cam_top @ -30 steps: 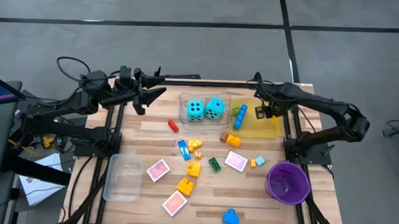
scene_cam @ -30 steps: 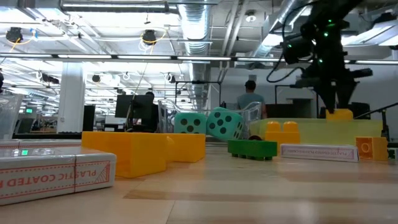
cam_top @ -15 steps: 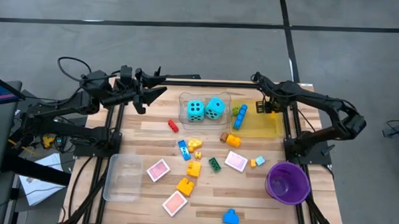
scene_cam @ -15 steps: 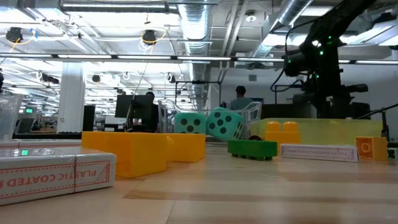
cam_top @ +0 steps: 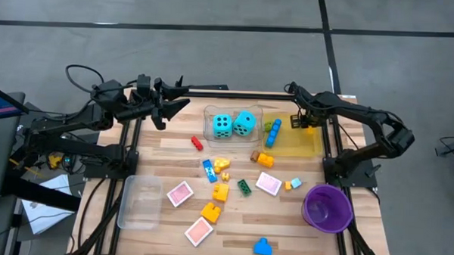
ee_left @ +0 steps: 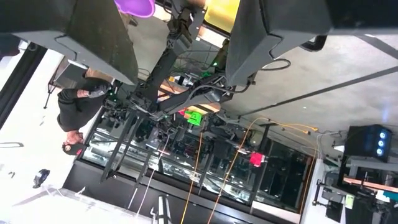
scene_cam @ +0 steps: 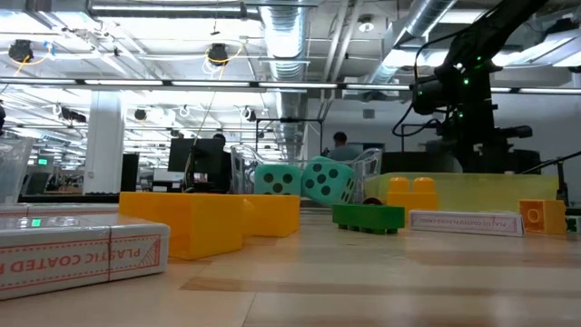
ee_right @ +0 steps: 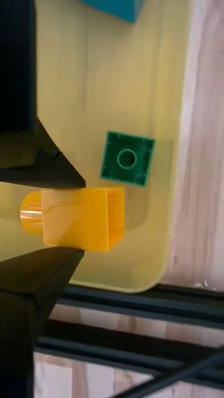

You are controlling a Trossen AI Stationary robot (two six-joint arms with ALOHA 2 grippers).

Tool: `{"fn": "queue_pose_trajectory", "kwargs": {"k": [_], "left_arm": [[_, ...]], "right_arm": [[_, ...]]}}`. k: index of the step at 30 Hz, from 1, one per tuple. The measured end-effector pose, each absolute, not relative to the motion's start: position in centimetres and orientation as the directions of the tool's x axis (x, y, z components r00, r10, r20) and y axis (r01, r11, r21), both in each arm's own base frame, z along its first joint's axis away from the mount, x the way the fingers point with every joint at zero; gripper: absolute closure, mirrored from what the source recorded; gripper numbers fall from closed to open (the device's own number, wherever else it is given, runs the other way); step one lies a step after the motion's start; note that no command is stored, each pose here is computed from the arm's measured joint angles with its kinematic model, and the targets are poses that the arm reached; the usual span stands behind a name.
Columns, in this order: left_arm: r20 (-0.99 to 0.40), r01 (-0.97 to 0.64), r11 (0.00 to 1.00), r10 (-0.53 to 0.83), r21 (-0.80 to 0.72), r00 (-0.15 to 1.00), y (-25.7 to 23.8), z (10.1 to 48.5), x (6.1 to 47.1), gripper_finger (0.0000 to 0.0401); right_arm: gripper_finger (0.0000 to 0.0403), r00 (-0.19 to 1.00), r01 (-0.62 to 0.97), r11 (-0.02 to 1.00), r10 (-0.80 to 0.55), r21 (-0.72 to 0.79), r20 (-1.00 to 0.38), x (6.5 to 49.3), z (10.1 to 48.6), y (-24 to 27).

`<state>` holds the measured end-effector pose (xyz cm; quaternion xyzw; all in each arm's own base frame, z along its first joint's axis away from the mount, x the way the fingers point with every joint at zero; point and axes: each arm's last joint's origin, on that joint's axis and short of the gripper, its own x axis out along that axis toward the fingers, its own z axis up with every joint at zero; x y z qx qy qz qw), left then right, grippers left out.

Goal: Pick & Place Toys
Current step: Put the yellow game piece into the yellow bin

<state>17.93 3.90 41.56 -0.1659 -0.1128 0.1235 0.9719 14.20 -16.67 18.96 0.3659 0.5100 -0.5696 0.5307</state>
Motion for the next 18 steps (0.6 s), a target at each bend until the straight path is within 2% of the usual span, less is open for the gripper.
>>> {"fn": "queue_pose_trajectory", "kwargs": {"k": [11, 18], "left_arm": [[0.178, -0.206, 0.914, 0.281, -0.351, 0.943, 3.9, 41.6, 17.9, 0.016], [0.178, -0.206, 0.914, 0.28, -0.351, 0.943, 3.9, 41.6, 17.9, 0.016]], "right_arm": [[0.0207, -0.189, 0.973, 0.08, -0.252, -0.215, -0.949, 14.2, 19.0, -16.7], [0.0192, -0.142, 0.982, 0.075, -0.298, -0.171, -0.944, 14.3, 20.2, -15.8]]}}
